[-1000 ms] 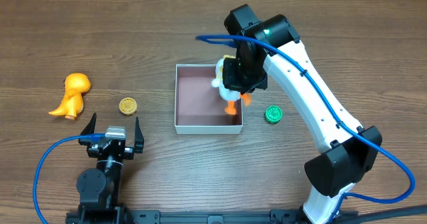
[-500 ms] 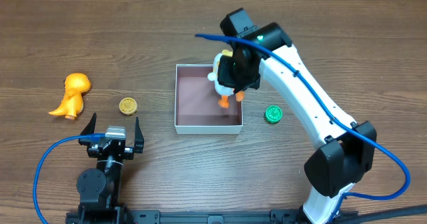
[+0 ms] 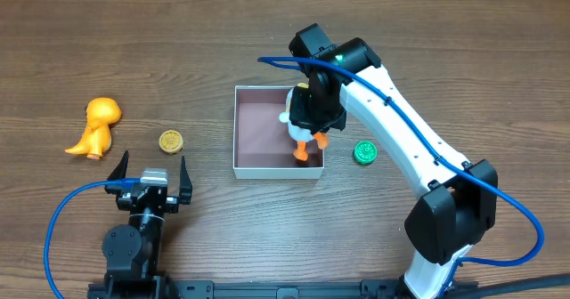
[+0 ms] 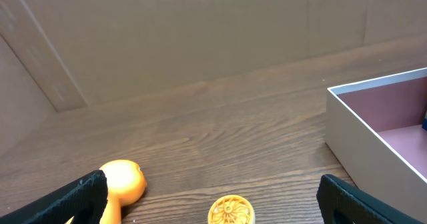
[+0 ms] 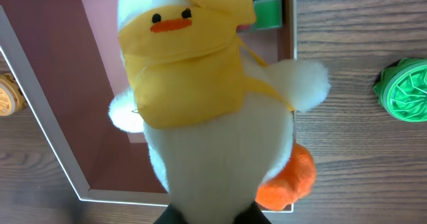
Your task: Pack container
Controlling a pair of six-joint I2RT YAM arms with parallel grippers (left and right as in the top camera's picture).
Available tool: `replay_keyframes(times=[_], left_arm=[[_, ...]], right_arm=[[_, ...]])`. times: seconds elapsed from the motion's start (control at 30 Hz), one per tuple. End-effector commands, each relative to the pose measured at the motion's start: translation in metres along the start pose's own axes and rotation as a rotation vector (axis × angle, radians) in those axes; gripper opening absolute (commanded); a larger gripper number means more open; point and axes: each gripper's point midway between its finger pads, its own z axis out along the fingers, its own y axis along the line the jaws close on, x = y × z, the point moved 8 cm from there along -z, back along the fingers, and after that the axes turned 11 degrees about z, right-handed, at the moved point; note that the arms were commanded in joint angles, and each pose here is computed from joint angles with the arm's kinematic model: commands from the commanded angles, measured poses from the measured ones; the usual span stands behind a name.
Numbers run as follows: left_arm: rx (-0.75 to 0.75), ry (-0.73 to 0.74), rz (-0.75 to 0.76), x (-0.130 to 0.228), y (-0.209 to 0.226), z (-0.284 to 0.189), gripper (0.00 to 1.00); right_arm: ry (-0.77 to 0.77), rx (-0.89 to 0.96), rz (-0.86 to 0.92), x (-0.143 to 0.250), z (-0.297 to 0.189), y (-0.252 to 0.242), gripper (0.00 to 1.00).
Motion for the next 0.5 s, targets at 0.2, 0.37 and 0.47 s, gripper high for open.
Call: replay_keyframes(times=[0.2,0.37,0.47], left_arm=[[-0.017,0.010,-0.011,0.002,0.002,0.000,1.00],[-0.017,0.010,-0.011,0.002,0.002,0.000,1.00],[-0.017,0.010,-0.011,0.002,0.002,0.000,1.00]], right_arm=[[-0.039,-0.037,-0.042,0.008,0.000,0.017,0.10],[-0.039,-0.006,-0.044,0.010,0.003,0.015,0.10],[-0.034,0.012,-0.037,0.011,0.009,0.012,0.10]])
